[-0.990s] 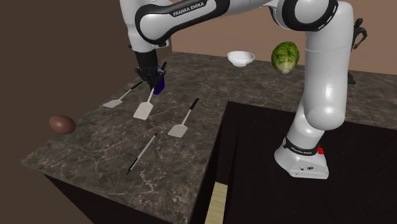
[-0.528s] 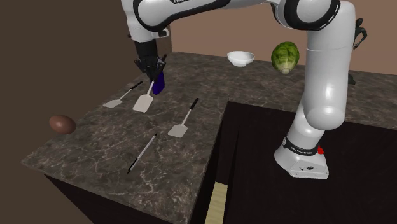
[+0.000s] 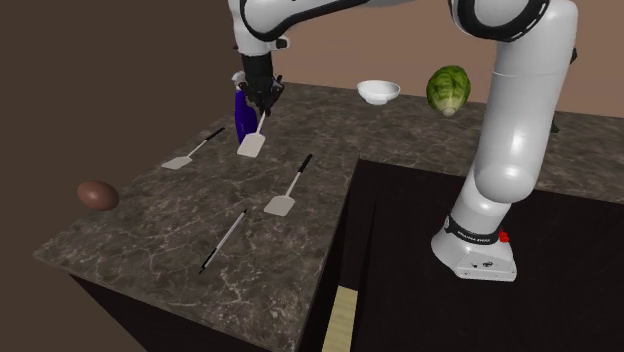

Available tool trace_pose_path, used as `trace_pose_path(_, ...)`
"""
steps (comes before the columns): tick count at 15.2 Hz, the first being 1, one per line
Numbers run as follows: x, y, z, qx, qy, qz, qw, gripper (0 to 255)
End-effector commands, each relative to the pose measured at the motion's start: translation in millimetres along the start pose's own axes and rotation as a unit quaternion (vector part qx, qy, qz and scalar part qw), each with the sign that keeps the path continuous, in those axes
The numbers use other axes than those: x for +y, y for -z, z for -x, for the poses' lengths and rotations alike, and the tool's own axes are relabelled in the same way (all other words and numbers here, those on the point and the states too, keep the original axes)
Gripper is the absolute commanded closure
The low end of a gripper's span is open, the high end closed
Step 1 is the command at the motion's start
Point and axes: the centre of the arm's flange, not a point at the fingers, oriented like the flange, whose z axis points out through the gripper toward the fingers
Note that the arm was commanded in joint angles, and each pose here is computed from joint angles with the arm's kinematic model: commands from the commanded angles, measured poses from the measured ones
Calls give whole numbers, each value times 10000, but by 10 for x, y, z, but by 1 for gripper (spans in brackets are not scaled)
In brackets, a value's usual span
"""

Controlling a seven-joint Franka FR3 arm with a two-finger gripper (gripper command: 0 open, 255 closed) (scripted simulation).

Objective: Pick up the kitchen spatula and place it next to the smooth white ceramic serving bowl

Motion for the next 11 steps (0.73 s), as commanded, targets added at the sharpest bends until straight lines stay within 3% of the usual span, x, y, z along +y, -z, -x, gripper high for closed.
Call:
trace_pose_path(1, 63, -9, -262, -1, 6, -2, 10000, 255)
trace_pose_path(11, 365, -93, -1544, -1, 6, -2, 10000, 255)
